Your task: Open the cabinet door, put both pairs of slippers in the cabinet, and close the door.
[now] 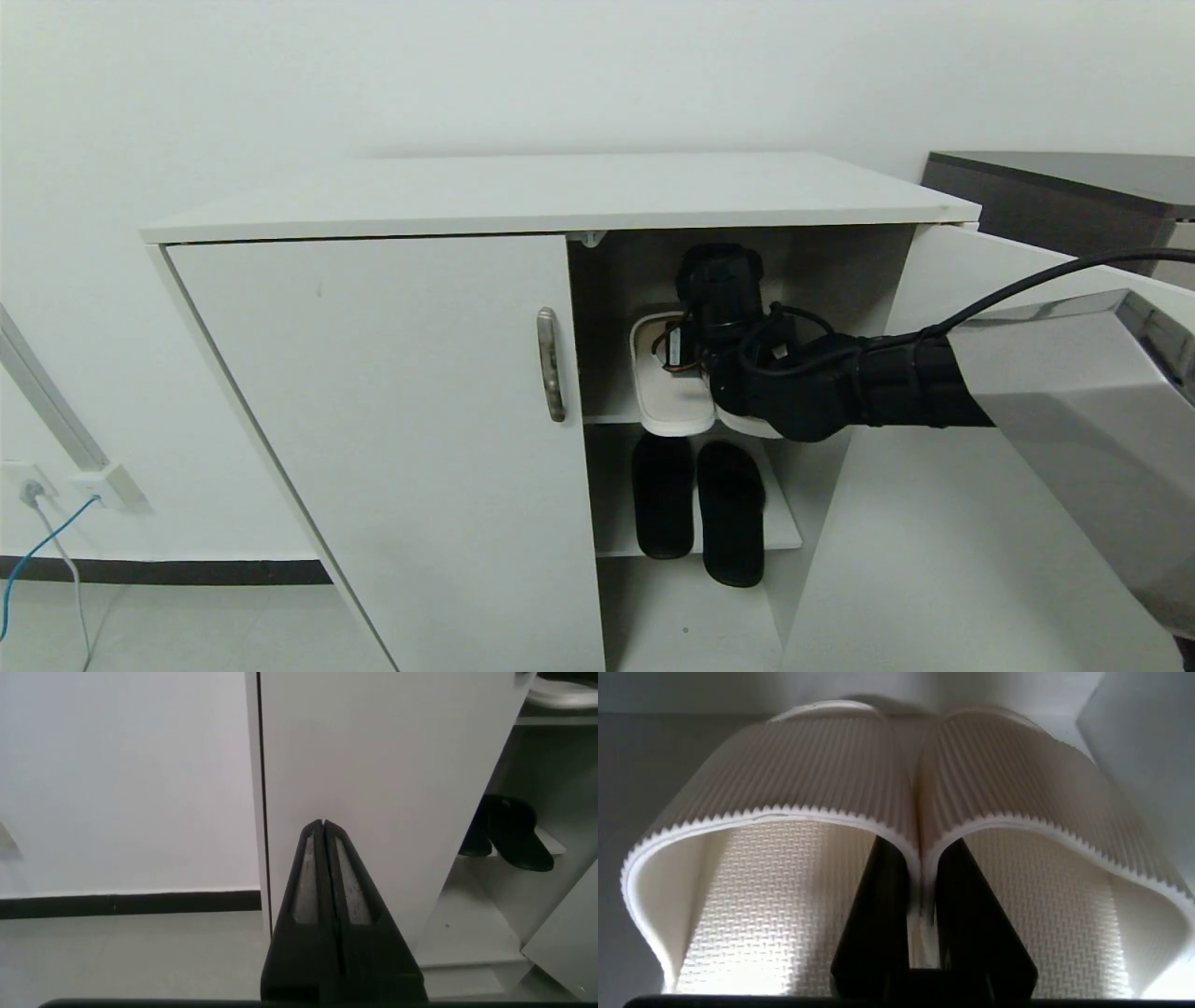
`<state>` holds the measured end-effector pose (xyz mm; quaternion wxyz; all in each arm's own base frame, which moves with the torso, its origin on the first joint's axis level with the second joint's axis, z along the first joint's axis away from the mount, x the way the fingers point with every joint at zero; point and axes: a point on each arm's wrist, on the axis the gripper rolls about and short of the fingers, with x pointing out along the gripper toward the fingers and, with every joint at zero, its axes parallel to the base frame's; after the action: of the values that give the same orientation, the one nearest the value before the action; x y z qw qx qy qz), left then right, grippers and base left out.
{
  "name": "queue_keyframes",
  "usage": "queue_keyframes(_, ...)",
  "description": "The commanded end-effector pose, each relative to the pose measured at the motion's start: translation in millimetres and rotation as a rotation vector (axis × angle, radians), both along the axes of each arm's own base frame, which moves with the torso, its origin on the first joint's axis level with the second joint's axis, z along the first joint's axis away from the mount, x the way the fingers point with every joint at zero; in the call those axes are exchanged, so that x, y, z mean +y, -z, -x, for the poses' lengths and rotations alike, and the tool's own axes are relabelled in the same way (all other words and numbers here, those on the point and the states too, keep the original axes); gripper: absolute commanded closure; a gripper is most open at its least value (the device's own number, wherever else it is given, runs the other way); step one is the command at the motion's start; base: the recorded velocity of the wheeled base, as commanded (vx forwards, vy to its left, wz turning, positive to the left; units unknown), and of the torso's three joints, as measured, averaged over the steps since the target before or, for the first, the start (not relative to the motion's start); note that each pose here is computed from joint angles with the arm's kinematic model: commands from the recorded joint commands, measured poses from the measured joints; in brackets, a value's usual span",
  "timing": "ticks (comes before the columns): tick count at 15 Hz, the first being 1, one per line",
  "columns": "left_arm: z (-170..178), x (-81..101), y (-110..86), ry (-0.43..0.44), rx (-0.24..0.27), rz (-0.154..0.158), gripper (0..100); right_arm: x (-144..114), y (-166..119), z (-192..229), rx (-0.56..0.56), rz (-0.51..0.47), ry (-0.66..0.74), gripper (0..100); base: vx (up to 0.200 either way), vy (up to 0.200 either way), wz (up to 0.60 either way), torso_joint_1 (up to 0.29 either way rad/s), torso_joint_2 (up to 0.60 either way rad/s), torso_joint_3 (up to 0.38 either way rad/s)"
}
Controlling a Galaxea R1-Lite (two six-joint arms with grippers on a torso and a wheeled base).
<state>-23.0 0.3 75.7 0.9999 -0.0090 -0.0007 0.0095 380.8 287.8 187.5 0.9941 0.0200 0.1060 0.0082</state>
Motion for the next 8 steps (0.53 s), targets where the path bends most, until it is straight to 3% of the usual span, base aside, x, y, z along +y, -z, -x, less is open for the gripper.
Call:
queue_keyframes(1,-0.1,0.0,0.2,-0.001,0.003,0.0,100,2.1,7.3,-5.3,0.006,0.005,0.003,100,0.0,0.0,0.0,0.0,0.0,0.0)
queue_keyframes(8,-0.1,0.0,0.0,-0.001,0.001,0.0,100,2.3,8.1,-5.5,0.008,0.006,0.003,100,0.0,0.0,0.0,0.0,0.0,0.0)
